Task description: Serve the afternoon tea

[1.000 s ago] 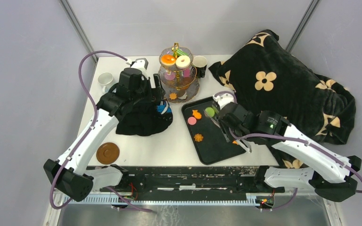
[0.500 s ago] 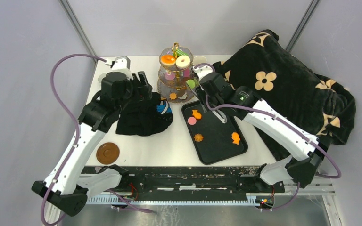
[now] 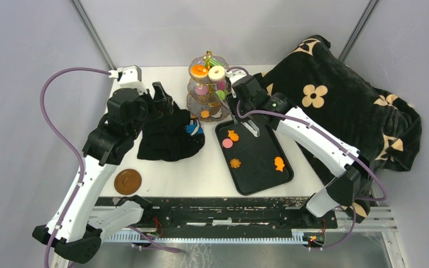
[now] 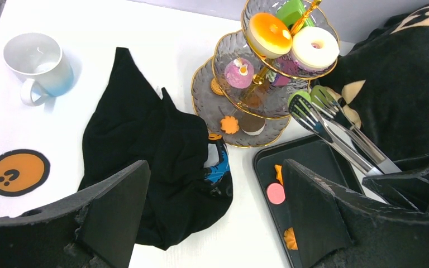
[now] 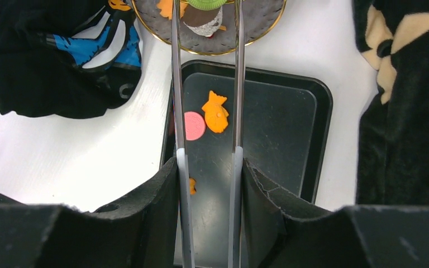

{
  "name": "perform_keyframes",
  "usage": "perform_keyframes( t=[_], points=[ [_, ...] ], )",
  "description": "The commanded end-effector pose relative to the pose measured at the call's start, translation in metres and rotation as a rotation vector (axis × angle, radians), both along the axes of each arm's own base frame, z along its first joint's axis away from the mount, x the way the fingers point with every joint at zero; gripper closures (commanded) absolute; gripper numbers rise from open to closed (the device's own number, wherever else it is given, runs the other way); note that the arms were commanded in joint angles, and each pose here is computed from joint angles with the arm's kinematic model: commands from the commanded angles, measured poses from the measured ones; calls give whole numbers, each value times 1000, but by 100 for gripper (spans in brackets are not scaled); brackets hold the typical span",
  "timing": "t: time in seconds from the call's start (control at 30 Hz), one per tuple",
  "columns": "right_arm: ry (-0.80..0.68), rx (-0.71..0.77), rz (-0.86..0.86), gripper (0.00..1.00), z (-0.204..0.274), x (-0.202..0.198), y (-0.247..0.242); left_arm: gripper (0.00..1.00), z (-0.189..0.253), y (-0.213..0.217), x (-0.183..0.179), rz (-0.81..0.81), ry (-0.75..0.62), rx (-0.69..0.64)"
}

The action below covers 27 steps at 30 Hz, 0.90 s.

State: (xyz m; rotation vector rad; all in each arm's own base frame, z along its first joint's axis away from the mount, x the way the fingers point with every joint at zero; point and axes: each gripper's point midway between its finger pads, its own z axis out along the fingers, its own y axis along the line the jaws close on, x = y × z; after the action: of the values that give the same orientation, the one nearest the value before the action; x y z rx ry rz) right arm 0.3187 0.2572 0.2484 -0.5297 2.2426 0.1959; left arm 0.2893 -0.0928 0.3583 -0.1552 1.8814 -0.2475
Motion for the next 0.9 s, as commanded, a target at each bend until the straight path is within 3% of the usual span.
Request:
perform_keyframes(
  t=[0.0, 0.3, 0.57, 0.87],
  points=[
    [-83, 124, 1, 72, 34, 23, 25, 5, 26, 12, -1, 47, -84, -10],
    [-53, 126, -12, 69, 10, 49, 45, 5, 27, 21, -11, 76, -96, -14],
    [-11, 125, -33, 52, -9, 55, 50, 5, 24, 26, -14, 92, -90, -11],
    [-16, 150, -34, 46, -2, 48, 46, 5, 17, 25, -13, 92, -74, -6]
  ],
)
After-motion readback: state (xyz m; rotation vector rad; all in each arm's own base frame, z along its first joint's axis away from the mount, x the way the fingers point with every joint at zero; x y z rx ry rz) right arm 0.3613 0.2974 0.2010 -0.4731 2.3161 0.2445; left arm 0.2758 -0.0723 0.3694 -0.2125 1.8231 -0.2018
